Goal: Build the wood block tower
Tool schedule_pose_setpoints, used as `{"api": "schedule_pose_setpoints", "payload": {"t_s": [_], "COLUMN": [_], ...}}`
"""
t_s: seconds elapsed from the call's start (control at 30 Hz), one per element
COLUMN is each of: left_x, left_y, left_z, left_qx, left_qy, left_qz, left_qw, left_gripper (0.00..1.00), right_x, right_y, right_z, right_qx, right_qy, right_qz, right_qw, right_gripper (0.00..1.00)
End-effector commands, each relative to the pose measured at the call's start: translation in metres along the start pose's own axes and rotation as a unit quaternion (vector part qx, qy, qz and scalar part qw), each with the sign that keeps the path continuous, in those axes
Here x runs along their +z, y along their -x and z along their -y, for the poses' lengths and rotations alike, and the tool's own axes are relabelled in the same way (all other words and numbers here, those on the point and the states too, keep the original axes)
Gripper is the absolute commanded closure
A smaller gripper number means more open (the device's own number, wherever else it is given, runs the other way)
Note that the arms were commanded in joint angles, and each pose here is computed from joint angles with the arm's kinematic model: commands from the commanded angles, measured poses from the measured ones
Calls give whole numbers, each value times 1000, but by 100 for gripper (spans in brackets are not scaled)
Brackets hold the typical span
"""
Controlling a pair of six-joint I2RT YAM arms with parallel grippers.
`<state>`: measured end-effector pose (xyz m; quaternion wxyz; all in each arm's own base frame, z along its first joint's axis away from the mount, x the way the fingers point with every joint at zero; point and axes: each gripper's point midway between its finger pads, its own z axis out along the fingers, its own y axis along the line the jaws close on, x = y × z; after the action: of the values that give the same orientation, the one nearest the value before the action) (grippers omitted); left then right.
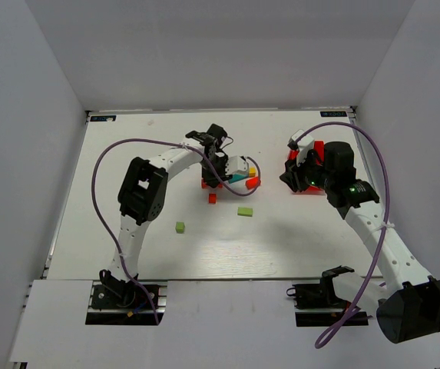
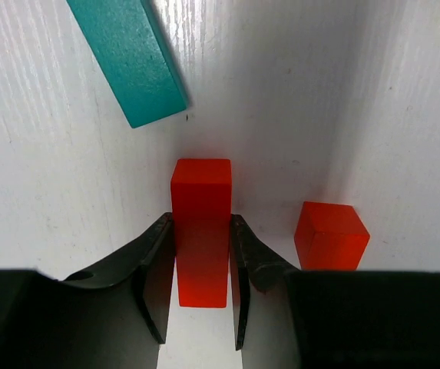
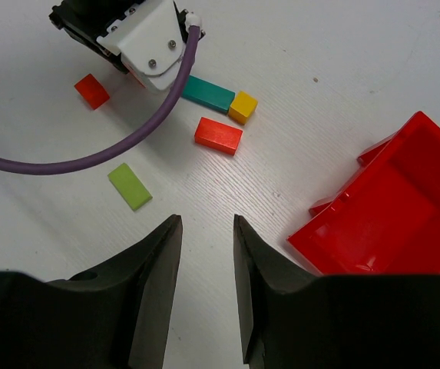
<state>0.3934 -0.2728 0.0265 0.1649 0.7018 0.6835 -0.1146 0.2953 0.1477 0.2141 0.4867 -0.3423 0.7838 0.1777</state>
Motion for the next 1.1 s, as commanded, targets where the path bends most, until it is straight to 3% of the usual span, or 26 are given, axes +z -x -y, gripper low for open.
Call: {"api": "schedule_pose_setpoints", "payload": {"t_s": [0.0, 0.23, 0.53, 0.6, 0.7, 0.73, 0.9, 0.93, 1.07], "left_x": [-3, -2, -2, -2, -2, -3, -3, -3, -7], "left_y": [9, 12, 5, 7, 5, 5, 4, 4, 7], "left_z": [2, 2, -1, -3, -4, -7, -7, -7, -10], "left_qx": [18, 24, 15, 16, 11, 13, 8, 8, 10], "left_qy": [-7, -3, 12, 16, 19, 26, 29, 29, 36], "left_qz": [8, 7, -9, -6, -10, -12, -16, -16, -11], "left_qw": [1000, 1000, 1000, 1000, 1000, 1000, 999, 999, 999], "left_gripper": [89, 82, 63, 46, 42, 34, 28, 19, 12], "right_x": [-1, -1, -2, -2, -2, -2, -2, -2, -2], "right_y": [2, 3, 3, 3, 4, 3, 2, 3, 3], "right_z": [3, 1, 2, 2, 2, 1, 1, 1, 1], "right_qx": [-10, -11, -10, -10, -10, -10, -10, -11, -10], "right_qy": [-6, -5, -5, -5, -5, -5, -4, -4, -5], "right_qz": [8, 10, 10, 11, 12, 11, 10, 12, 10], "right_qw": [1000, 1000, 1000, 1000, 1000, 1000, 1000, 1000, 1000], "right_gripper": [61, 61, 61, 61, 61, 61, 61, 61, 61]}}
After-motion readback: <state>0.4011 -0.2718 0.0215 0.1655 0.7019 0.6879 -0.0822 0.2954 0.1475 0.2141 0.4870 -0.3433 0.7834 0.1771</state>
